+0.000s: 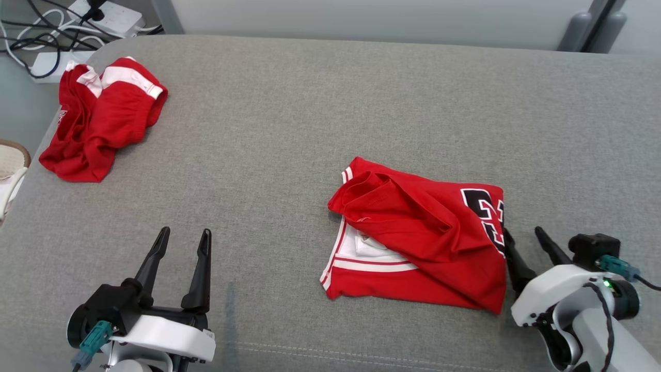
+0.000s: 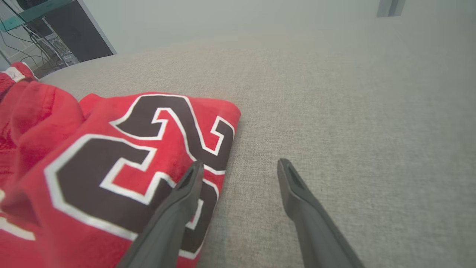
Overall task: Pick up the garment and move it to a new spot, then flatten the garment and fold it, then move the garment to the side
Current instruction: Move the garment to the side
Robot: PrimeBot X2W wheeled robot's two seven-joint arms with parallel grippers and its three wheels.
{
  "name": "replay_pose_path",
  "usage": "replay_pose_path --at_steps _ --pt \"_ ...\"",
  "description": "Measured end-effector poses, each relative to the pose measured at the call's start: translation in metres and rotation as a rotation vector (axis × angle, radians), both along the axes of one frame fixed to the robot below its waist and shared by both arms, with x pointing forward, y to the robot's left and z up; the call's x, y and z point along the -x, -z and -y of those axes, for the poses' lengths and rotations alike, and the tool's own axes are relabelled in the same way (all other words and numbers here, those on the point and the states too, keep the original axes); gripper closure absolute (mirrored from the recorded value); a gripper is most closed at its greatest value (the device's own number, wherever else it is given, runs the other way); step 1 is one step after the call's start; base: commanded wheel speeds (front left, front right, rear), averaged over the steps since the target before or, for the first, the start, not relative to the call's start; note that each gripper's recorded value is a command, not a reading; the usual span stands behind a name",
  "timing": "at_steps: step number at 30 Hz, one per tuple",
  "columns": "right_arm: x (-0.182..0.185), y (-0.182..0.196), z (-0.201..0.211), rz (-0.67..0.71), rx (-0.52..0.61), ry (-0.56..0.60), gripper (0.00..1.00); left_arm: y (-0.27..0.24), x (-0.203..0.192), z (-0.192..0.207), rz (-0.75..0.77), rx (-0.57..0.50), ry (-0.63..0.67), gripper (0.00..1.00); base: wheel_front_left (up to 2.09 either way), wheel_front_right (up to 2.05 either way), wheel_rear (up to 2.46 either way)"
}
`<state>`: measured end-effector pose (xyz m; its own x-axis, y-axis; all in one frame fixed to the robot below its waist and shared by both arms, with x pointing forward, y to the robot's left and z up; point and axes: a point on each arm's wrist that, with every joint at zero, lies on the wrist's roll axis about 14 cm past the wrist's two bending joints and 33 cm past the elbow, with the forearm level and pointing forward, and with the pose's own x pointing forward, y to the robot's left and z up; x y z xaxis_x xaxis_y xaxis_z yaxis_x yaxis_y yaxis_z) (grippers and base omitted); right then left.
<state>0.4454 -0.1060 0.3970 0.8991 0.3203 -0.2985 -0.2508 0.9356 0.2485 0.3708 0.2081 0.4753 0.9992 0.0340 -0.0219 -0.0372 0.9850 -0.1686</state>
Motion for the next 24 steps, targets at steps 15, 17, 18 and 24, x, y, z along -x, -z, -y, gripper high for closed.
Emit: replay_pose_path --at_steps 15,17,18,24 --pt "0.013 0.015 -0.051 -0.133 -0.057 -0.168 1.0 0.001 0.001 -0.003 -0.001 0.019 -0.027 0.0 0.0 0.0 0.0" --pt "0.011 0.012 -0.048 -0.093 -0.016 -0.203 1.0 0.002 0.0 -0.003 -0.002 0.021 -0.026 0.0 0.0 0.0 0.0" --pt "0.007 0.007 -0.044 -0.06 0.015 -0.22 1.0 0.002 0.0 -0.003 -0.001 0.021 -0.027 0.0 0.0 0.0 0.0" --pt "-0.033 -0.067 -0.03 0.257 0.206 -0.332 1.0 0.002 -0.008 0.007 0.003 0.033 0.0 0.0 0.0 0.0 0.0"
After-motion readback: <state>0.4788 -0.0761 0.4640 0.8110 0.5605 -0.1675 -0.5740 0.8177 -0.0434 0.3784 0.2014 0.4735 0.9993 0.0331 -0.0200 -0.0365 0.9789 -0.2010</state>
